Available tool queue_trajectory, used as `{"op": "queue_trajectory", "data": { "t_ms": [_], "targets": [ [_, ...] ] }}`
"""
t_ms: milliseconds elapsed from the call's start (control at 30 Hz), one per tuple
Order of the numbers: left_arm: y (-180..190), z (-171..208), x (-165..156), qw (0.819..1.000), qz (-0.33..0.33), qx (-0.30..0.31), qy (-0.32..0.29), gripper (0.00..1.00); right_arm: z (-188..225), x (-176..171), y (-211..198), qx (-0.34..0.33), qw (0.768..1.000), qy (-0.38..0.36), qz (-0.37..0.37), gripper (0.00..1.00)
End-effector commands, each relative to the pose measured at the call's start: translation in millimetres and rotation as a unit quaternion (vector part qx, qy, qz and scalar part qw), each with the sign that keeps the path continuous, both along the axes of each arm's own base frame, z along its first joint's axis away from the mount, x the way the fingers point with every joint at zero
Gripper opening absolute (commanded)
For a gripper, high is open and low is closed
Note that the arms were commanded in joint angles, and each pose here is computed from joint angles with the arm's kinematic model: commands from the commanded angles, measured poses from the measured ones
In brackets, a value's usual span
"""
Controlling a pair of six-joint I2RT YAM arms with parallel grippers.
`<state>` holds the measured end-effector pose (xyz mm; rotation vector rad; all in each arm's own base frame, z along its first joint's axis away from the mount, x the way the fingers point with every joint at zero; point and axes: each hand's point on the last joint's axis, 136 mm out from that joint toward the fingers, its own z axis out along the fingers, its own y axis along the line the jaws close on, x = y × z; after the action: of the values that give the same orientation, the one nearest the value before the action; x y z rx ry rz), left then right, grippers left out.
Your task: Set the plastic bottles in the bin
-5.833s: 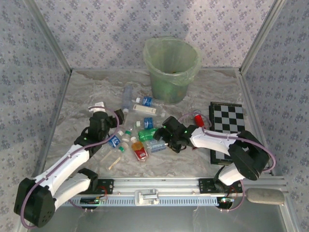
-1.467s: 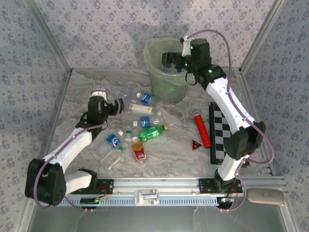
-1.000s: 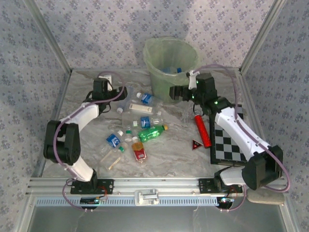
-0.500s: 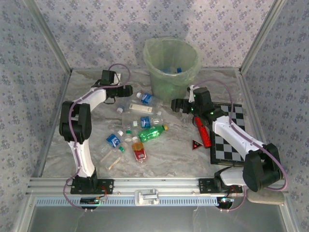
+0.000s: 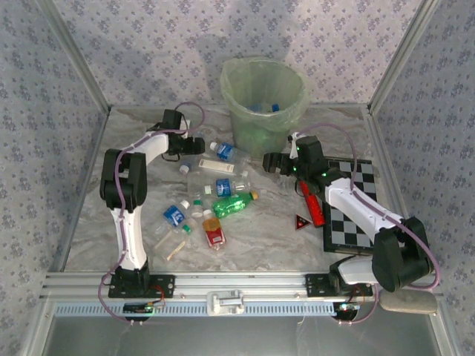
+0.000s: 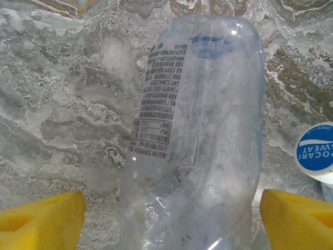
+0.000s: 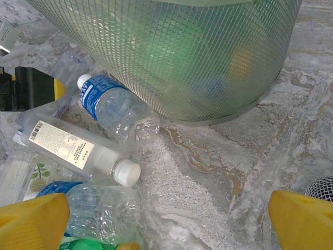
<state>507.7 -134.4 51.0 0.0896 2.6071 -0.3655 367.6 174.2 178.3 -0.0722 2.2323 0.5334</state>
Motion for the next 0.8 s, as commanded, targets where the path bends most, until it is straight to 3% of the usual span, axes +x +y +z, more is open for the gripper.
{"op": "queue_trajectory", "data": {
  "t_ms": [0, 267, 467, 567, 767],
  "targets": [
    [-1.5, -6.7, 1.2, 1.000, -0.007, 0.009, 0.010, 0.84, -1.0, -1.8, -3.9, 0.004, 1.000, 0.003, -0.010, 1.00],
    [2.6, -14.3, 3.2, 1.000, -0.002, 0.023, 0.014, 0.78, 3.4, -1.6, -3.6, 0.009, 1.000, 0.002, -0.011, 1.00],
    [2.9, -12.4, 7.3, 1.000, -0.002, 0.026, 0.009, 0.59, 6.5, -3.7, -5.3, 0.010, 1.000, -0.001, -0.014, 1.00],
    [4.0, -2.2, 10.6, 1.000, 0.001, 0.027, -0.007, 0.52, 9.2, -5.2, -6.7, 0.010, 1.000, -0.004, -0.017, 1.00],
    [8.9, 39.2, 16.7, 0.998, 0.011, 0.032, -0.060, 0.49, 12.8, -6.9, -7.3, 0.015, 1.000, -0.009, -0.018, 1.00]
  ]
}}
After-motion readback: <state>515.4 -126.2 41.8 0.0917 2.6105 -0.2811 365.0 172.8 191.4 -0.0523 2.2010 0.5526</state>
